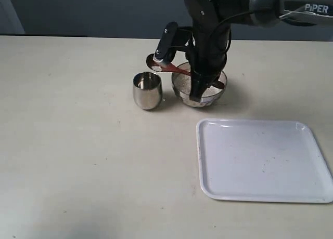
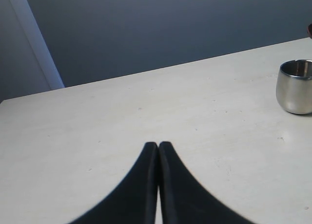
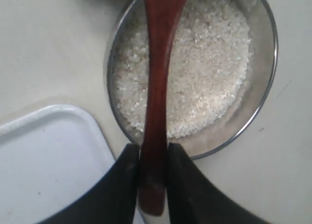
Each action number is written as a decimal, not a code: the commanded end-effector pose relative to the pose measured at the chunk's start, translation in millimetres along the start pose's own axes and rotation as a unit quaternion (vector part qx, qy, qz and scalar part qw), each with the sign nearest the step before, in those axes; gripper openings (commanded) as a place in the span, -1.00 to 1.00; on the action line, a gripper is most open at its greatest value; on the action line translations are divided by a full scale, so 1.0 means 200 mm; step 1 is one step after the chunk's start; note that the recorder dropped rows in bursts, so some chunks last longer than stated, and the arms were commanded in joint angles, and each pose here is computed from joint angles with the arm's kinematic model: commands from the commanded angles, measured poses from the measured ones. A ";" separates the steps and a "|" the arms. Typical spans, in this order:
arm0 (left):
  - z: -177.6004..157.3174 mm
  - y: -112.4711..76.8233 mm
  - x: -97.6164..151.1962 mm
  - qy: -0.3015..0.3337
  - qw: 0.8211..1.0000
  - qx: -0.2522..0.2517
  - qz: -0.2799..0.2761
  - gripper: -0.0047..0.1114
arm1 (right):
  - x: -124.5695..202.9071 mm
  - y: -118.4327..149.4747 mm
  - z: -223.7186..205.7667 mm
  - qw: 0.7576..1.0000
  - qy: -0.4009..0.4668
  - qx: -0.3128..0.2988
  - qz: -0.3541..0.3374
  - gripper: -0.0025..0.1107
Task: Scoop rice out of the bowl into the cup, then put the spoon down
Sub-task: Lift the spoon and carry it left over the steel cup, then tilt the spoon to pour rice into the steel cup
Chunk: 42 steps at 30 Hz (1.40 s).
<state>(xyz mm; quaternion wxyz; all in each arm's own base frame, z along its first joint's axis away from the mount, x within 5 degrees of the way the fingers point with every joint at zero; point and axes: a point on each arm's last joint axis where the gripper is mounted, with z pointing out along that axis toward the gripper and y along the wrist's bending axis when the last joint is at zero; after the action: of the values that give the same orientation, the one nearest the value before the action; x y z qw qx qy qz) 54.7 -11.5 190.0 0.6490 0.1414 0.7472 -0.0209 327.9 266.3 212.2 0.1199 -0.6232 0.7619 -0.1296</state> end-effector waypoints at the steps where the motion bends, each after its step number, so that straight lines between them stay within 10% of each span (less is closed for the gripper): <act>1: 0.00 0.00 -0.01 -0.003 1.000 0.001 -0.003 -0.91 | -0.06 0.02 -0.04 0.998 -0.016 0.049 -0.017 -0.97; 42: 0.00 0.00 -0.01 -0.003 1.000 0.001 -0.003 -0.91 | -0.16 0.05 0.08 0.988 0.013 0.142 -0.062 -0.97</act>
<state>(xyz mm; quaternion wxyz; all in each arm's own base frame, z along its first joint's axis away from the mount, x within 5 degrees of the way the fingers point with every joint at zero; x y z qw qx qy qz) 54.7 -11.5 190.0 0.6490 0.1414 0.7472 -0.0209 329.1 299.1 190.9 0.1838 -0.6491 0.6967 -0.2439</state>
